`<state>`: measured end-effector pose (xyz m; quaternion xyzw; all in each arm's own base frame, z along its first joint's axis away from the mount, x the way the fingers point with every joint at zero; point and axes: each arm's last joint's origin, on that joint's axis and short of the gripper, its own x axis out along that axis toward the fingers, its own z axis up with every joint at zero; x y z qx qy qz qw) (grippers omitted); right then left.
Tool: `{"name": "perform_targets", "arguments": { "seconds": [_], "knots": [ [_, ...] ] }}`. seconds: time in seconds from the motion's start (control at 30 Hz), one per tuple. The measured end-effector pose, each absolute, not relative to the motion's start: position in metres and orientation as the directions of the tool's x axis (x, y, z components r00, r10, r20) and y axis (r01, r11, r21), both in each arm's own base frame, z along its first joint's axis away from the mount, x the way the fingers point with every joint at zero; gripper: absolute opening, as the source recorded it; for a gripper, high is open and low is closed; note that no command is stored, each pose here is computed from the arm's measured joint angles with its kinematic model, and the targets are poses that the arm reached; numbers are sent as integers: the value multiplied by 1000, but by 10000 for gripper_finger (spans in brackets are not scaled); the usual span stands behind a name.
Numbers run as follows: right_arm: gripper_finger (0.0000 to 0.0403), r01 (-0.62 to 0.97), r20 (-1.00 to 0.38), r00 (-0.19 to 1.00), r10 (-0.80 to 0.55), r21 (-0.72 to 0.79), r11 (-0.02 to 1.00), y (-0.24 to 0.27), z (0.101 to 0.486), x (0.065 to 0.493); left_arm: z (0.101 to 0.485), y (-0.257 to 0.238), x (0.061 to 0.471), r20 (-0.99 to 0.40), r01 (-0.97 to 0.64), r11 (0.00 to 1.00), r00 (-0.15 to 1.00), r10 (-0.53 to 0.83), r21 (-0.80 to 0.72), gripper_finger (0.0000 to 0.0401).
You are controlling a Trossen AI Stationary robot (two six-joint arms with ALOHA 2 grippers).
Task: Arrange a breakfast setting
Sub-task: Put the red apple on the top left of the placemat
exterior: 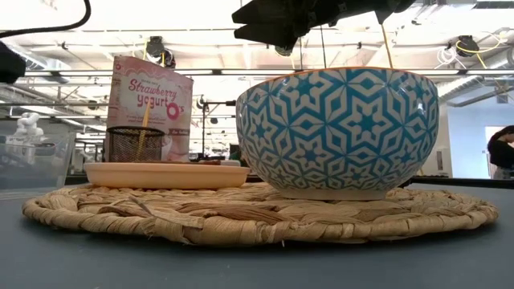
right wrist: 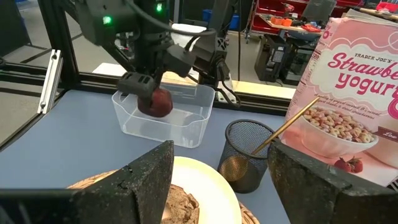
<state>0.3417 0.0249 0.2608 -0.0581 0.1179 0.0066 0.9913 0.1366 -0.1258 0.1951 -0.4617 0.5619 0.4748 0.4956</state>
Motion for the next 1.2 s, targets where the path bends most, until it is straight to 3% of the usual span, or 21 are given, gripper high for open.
{"name": "perform_targets", "arguments": {
  "seconds": [0.47,0.83,0.97,1.2],
  "knots": [
    [247,-31,-235,972,-1,-129,991,25,261,342,231,-110,120,-973,-918,349,125,-193,-187,218],
    [249,-32,-235,972,-1,-135,990,25,261,342,252,-110,130,-854,-757,396,469,-224,-519,218],
    [272,-32,-235,972,-1,-135,990,25,261,342,255,-111,135,-816,-712,408,543,-197,-572,218],
    [350,-41,-235,972,-1,-172,984,25,261,342,263,-109,150,-720,-602,440,674,-166,-666,218]
  ]
}}
